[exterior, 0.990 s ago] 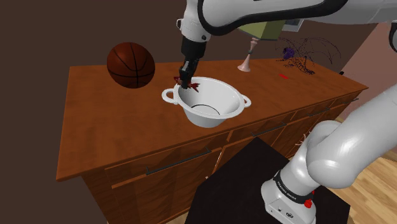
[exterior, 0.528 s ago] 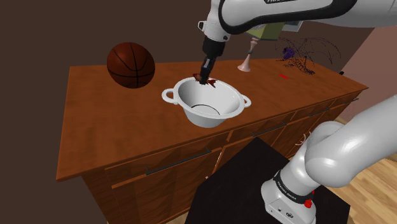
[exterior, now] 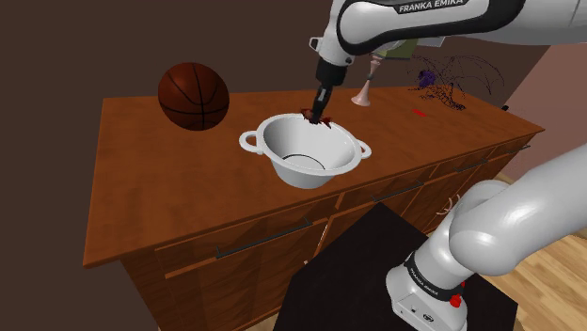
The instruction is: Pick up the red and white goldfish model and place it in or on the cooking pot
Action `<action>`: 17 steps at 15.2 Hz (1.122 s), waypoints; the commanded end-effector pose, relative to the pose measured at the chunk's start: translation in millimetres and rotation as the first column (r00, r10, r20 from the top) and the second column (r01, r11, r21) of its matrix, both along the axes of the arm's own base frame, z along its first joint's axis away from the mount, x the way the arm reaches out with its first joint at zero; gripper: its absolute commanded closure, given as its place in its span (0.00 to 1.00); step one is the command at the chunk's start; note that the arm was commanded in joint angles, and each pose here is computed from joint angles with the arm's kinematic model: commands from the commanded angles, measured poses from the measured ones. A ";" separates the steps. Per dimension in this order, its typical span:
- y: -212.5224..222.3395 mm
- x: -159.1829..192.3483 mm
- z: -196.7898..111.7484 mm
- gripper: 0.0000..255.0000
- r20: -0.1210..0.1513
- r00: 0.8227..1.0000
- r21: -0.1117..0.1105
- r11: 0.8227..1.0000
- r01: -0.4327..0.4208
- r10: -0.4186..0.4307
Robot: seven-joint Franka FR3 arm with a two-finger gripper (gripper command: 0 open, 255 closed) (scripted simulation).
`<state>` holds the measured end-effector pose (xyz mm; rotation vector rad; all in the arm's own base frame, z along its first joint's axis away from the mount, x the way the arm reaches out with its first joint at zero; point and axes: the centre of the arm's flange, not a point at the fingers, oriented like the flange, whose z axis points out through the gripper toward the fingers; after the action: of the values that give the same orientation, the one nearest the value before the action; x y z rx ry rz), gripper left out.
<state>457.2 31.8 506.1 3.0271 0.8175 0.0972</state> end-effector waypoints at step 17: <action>-1.2 1.0 -55.8 1.00 0.000 1.000 0.000 1.000 0.000 0.000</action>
<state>458.2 30.6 450.3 3.0268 0.8179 0.0976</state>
